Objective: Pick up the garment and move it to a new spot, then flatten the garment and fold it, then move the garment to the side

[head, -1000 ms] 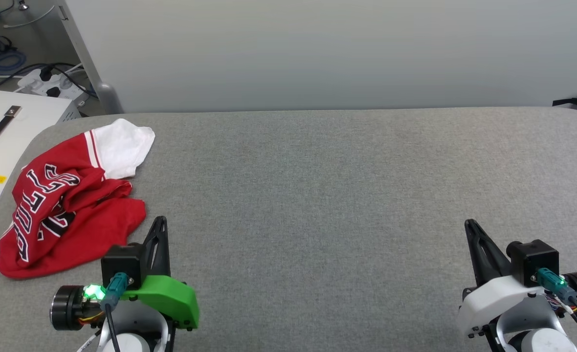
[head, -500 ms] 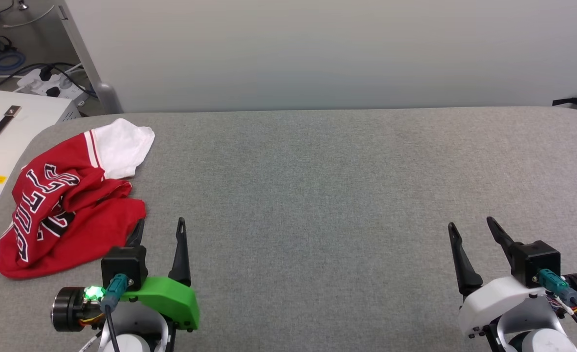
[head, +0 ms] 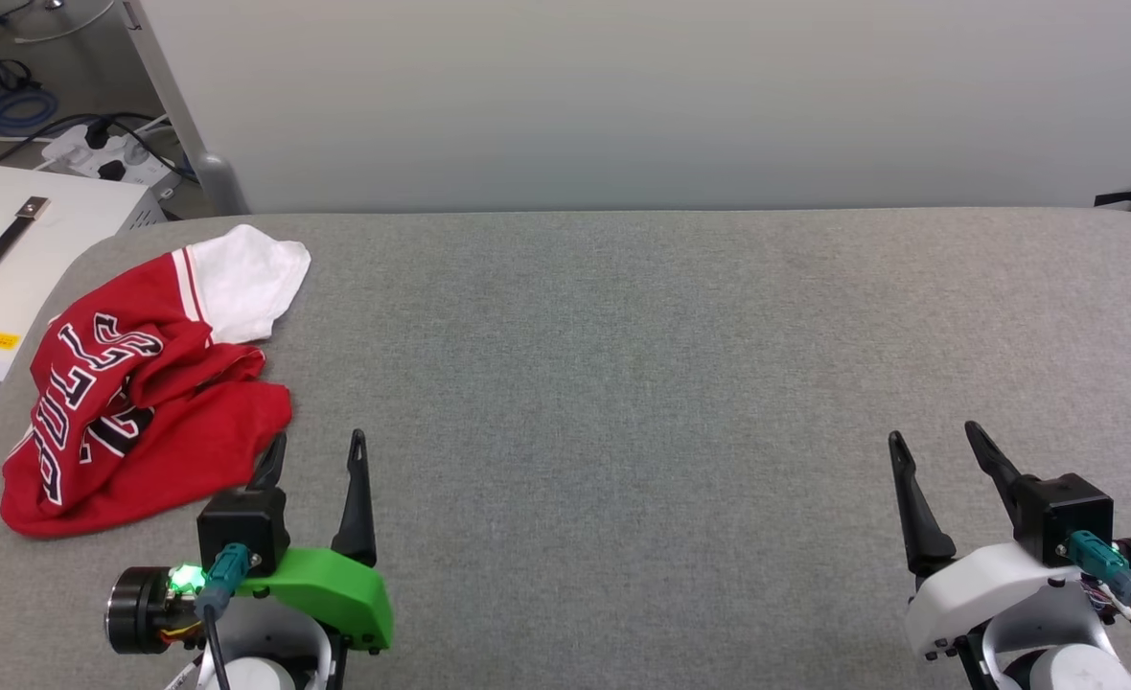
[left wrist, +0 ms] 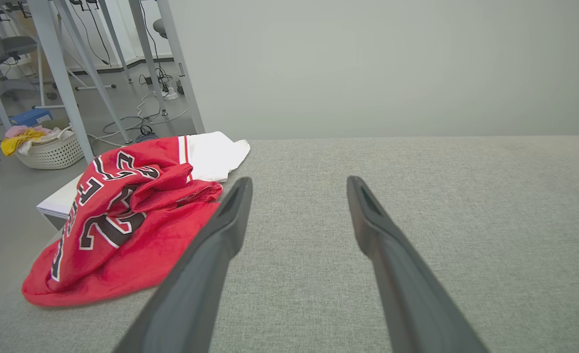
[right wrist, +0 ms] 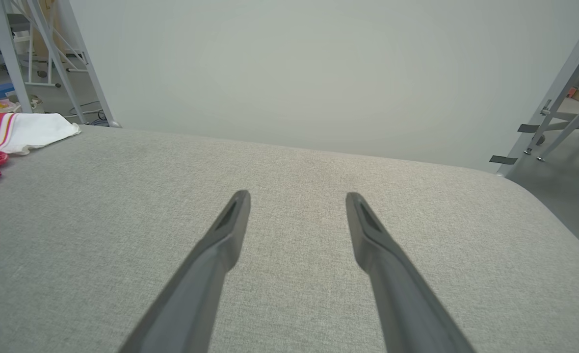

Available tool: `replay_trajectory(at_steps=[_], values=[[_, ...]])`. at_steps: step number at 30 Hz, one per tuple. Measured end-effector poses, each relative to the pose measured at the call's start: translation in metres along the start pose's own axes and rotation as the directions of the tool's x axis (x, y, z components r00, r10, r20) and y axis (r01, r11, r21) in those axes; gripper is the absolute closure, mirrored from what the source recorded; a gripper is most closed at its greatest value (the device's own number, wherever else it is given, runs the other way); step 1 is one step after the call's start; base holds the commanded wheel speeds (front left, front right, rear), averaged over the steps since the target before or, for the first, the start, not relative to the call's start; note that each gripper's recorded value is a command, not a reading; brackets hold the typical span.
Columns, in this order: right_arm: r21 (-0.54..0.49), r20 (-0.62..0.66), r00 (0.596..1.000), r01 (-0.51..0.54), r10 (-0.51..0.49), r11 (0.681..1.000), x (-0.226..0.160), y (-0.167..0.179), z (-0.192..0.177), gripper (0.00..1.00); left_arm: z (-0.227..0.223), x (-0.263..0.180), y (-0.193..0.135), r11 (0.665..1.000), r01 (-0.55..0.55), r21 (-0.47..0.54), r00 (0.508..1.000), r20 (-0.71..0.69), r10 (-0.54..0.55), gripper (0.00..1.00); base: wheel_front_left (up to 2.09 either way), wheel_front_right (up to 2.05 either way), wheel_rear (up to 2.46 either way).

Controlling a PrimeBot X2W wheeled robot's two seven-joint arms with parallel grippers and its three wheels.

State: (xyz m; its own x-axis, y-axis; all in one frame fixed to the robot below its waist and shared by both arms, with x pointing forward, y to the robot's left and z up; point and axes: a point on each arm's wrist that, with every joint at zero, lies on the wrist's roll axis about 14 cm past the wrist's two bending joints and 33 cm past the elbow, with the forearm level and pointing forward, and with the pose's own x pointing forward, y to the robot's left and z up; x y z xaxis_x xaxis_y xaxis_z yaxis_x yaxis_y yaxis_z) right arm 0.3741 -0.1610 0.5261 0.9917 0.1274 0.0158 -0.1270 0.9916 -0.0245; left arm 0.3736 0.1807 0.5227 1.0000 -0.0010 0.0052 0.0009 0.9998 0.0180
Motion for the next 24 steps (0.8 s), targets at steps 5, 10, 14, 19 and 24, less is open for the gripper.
replay_trajectory(at_steps=[5,10,14,19,24], values=[[0.000,0.011,1.000,-0.001,0.001,1.000,0.001,0.000,0.002,0.00,-0.003,-0.001,0.002,1.000,-0.004,-0.008,1.000,-0.002,0.004,0.00,0.00,0.00,0.00],[0.002,0.020,1.000,-0.003,0.003,1.000,0.002,0.001,0.002,0.00,-0.005,-0.002,0.003,1.000,-0.008,-0.014,1.000,-0.003,0.008,0.00,0.00,0.00,0.00],[0.002,0.025,1.000,-0.005,0.005,1.000,0.003,0.001,0.003,0.00,-0.007,-0.002,0.004,1.000,-0.009,-0.018,1.000,-0.004,0.009,0.00,0.00,0.00,0.00],[0.007,0.031,0.999,-0.009,0.009,1.000,0.004,0.003,0.003,0.00,-0.009,-0.003,0.005,1.000,-0.013,-0.028,1.000,-0.005,0.012,0.00,0.00,0.00,0.00],[0.010,0.042,0.999,-0.013,0.012,1.000,0.004,0.004,0.004,0.00,-0.011,-0.004,0.005,0.999,-0.010,-0.042,1.000,-0.005,0.009,0.00,0.00,0.00,0.00]])
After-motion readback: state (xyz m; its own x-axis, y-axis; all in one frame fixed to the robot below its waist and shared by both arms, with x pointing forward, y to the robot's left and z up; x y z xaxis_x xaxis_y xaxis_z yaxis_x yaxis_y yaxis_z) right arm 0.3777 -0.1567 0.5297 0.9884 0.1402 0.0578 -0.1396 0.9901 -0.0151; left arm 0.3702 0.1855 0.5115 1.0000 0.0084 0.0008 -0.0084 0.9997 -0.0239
